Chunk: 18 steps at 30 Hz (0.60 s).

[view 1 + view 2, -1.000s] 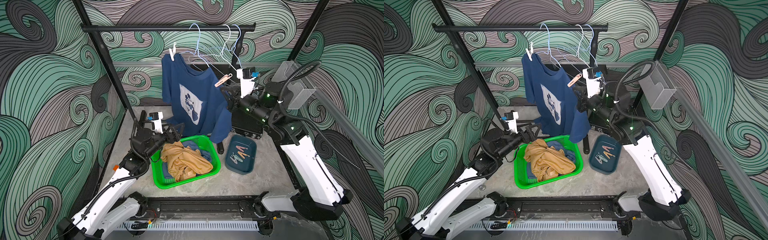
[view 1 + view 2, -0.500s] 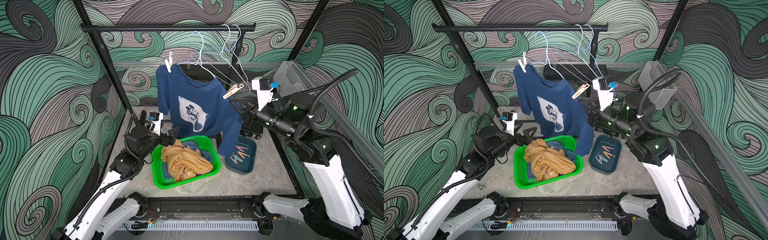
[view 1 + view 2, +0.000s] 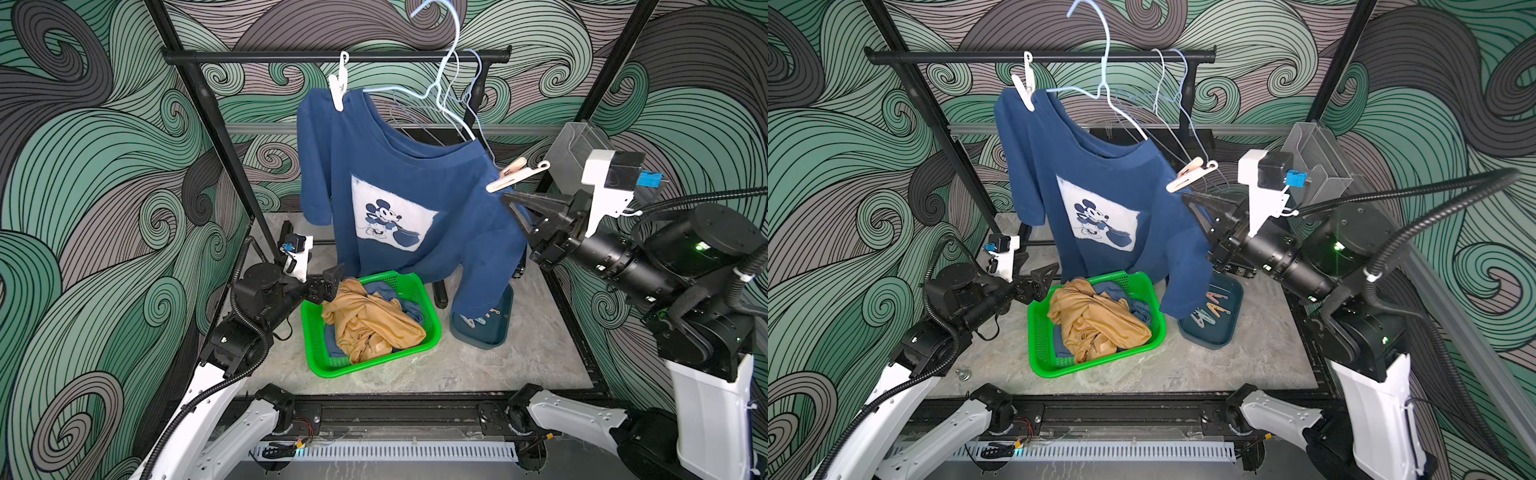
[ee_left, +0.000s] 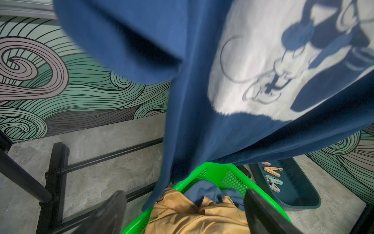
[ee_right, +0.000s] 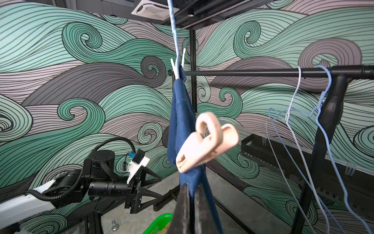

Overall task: Remove the clothespins securing t-shirts to the hanger
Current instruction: Pick up the hanger from the clothes rail.

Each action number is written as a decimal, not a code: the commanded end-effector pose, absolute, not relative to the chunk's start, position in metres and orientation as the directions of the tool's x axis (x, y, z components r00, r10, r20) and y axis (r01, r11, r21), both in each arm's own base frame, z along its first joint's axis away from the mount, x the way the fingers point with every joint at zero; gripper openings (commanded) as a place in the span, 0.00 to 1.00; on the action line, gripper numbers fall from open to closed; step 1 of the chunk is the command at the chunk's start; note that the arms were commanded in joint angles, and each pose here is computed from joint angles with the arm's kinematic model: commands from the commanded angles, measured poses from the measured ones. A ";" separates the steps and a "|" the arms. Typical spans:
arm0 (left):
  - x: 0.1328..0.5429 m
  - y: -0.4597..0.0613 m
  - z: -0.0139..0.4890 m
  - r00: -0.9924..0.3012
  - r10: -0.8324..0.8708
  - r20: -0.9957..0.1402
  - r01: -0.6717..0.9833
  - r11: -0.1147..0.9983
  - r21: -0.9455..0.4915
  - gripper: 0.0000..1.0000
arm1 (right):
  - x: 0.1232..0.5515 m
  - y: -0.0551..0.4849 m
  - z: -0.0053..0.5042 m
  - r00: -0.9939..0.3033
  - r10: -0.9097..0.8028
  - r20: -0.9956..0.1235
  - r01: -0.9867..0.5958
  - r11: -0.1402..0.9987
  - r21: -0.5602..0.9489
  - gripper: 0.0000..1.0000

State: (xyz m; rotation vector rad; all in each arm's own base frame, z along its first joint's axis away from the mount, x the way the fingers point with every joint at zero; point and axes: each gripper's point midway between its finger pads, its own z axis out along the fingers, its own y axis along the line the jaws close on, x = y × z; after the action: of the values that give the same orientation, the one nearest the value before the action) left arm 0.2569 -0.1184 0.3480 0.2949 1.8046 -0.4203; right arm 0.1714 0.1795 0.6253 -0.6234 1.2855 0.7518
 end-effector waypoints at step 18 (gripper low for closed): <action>0.231 -0.097 0.340 -0.281 0.003 -0.960 0.376 0.921 -0.107 0.91 | 0.155 0.167 0.650 0.216 0.240 -0.947 -0.782 0.622 -0.021 0.00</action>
State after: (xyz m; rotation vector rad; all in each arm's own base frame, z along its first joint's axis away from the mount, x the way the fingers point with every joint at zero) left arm 0.2371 -0.1018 0.3410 0.2753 1.8241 -0.3883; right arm 0.1634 0.1750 0.6452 -0.5953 1.1999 0.7751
